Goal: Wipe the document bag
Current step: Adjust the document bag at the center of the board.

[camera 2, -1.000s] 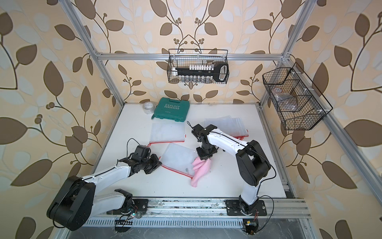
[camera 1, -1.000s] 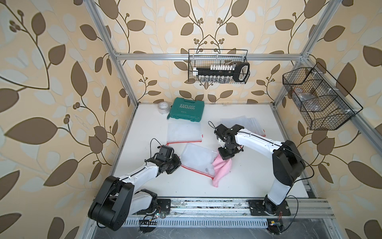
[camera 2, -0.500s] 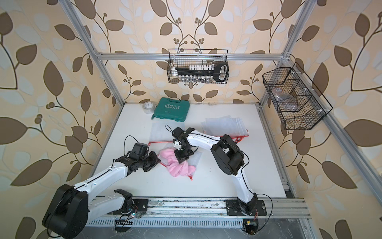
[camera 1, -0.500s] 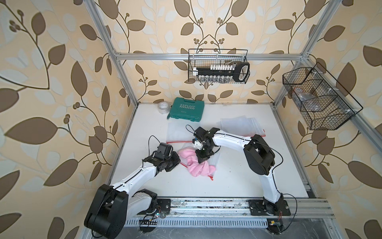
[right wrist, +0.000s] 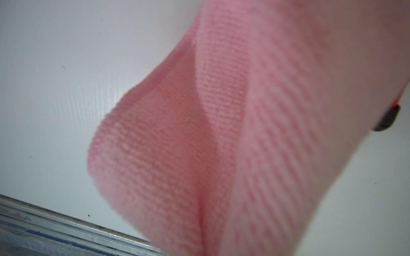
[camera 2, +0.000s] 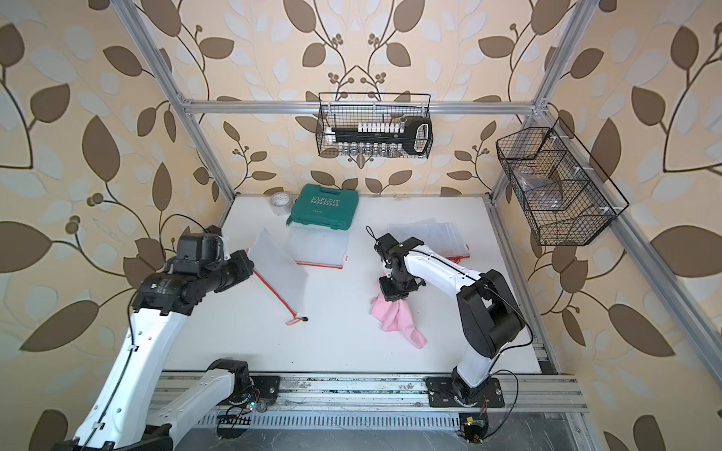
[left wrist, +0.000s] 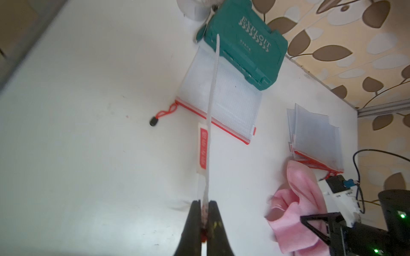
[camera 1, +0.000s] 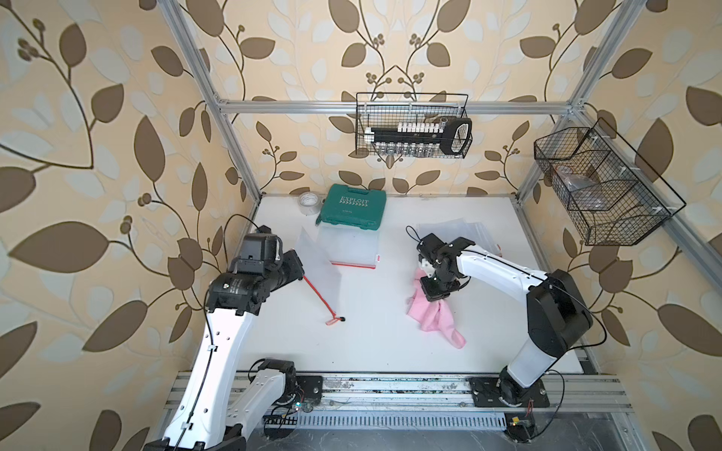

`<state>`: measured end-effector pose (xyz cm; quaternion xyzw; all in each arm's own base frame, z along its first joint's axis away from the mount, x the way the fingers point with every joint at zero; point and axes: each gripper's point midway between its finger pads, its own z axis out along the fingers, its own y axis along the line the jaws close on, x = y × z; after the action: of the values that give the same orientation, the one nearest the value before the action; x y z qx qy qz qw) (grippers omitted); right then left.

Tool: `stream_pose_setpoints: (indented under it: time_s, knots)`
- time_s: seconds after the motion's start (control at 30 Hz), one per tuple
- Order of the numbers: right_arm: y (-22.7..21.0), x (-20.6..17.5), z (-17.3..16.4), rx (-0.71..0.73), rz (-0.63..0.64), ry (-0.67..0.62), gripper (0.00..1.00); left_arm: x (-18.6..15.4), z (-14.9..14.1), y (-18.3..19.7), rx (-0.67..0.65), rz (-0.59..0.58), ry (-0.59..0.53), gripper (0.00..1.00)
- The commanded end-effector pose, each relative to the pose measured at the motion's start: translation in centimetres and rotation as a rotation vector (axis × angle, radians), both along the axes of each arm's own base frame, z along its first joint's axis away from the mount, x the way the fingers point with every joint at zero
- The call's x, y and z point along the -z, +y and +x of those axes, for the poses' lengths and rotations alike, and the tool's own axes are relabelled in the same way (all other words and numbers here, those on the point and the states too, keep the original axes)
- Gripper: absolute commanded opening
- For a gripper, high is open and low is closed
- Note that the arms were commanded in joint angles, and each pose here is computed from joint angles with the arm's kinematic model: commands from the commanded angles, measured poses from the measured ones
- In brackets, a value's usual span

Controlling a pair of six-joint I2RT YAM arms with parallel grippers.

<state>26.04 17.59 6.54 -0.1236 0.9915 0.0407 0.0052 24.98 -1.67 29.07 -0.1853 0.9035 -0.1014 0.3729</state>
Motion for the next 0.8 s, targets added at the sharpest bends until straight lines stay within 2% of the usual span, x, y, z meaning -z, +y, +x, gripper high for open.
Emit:
stream_pose_setpoints:
  time_s: [0.0,0.1,0.23,0.37,0.53,0.63,0.77]
  knots:
    - [1.4,0.3,0.4,0.003,0.049,0.011,0.00,-2.0,-2.5,3.8,0.023,0.354,0.096,0.00]
    - [1.4,0.2,0.8,0.001,0.047,-0.001,0.00,-2.9,-0.8,2.6,0.074,0.408,0.109,0.00]
    - [0.7,-0.2,0.9,0.017,0.042,-0.018,0.00,1.2,2.0,-3.0,0.216,0.439,0.183,0.00]
    - [-0.7,-1.0,0.9,0.049,0.043,-0.039,0.00,8.4,3.1,-12.4,0.374,0.253,0.247,0.00]
    - [-1.4,-2.3,0.7,0.053,0.041,-0.066,0.00,16.7,2.1,-23.2,0.542,0.074,0.359,0.00]
    - [-1.4,-2.9,0.7,0.059,0.045,-0.076,0.00,20.2,1.4,-27.1,0.601,0.009,0.418,0.00]
    - [-1.7,-3.9,0.8,0.070,0.042,-0.102,0.00,22.1,0.3,-30.8,0.696,-0.048,0.440,0.00]
